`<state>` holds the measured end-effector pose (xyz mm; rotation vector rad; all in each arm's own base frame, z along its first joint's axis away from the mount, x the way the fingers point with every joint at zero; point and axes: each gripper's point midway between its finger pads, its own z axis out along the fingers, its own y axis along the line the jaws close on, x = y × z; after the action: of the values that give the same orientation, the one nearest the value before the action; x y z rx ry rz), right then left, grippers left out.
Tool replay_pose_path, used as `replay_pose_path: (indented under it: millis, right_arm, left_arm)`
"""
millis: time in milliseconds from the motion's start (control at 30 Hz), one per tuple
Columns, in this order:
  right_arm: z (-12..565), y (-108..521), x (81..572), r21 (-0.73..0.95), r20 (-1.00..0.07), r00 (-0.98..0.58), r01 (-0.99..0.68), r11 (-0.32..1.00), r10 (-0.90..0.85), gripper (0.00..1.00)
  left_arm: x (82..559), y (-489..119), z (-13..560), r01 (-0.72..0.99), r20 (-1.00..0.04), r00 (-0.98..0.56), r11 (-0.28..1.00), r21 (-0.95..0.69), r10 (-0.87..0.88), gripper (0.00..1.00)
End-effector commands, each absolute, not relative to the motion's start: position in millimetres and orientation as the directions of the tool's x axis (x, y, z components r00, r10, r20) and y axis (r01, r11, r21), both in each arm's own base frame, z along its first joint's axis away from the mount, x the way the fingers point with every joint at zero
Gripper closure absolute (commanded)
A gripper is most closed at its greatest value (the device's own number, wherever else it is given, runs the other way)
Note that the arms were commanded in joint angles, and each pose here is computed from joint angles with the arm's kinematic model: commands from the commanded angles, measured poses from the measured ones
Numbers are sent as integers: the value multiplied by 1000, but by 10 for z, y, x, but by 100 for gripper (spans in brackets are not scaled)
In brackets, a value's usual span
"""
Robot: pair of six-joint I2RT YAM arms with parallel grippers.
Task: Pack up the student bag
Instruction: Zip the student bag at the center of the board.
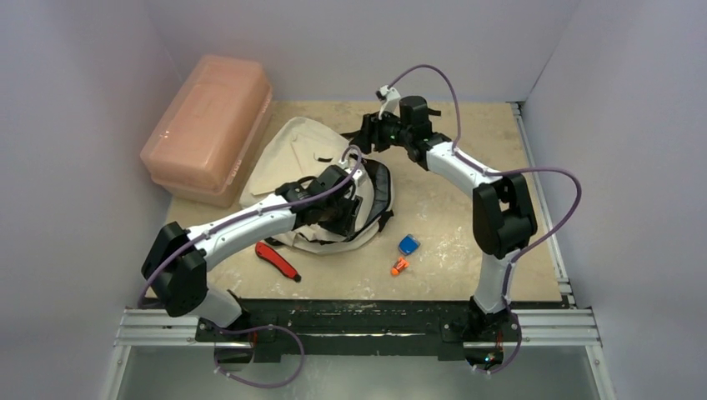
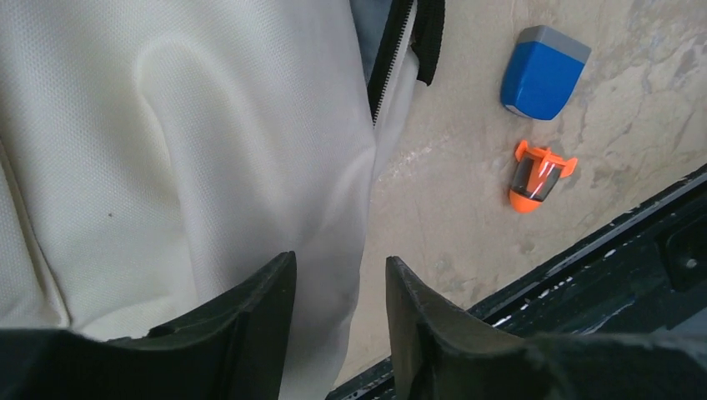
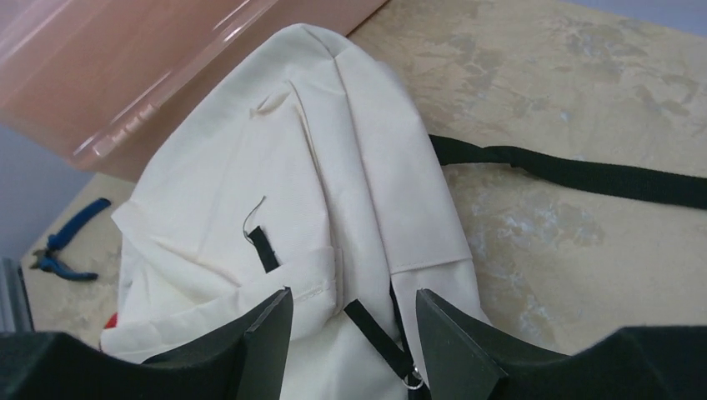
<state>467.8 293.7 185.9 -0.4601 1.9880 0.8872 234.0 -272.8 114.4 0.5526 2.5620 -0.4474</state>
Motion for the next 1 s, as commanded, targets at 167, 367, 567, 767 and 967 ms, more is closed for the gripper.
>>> replay_pose_path:
  millis: [167,367,567,767,967]
  right_arm:
    - [1738,3124,4754,198,-899,-373,-814,546,-231,46]
    - [1600,3157,4682,136,-897,-314,-865,483,-310,46]
    - [1460,3127,4705,24,-881,-253,-868,497,-399,42]
    - [1375,3092,4752,-39,-867,-209,-878,478,-453,44]
    - [1182,3146,4730,-13,-845,-215,-907,421,-490,49]
  left_arm:
    - [2418,-2435,1810,401,-642,-756,864,-304,126,39]
    - [2488,-2139,2054,353,-672,-740,871,-343,35,35]
    - [2484,-2065,2158,349,-684,-729,864,-363,7,33]
    - [2457,-2065,2128,363,-675,-737,855,-370,21,33]
    - [2488,-1979,2158,367,-686,-727,860,-354,27,33]
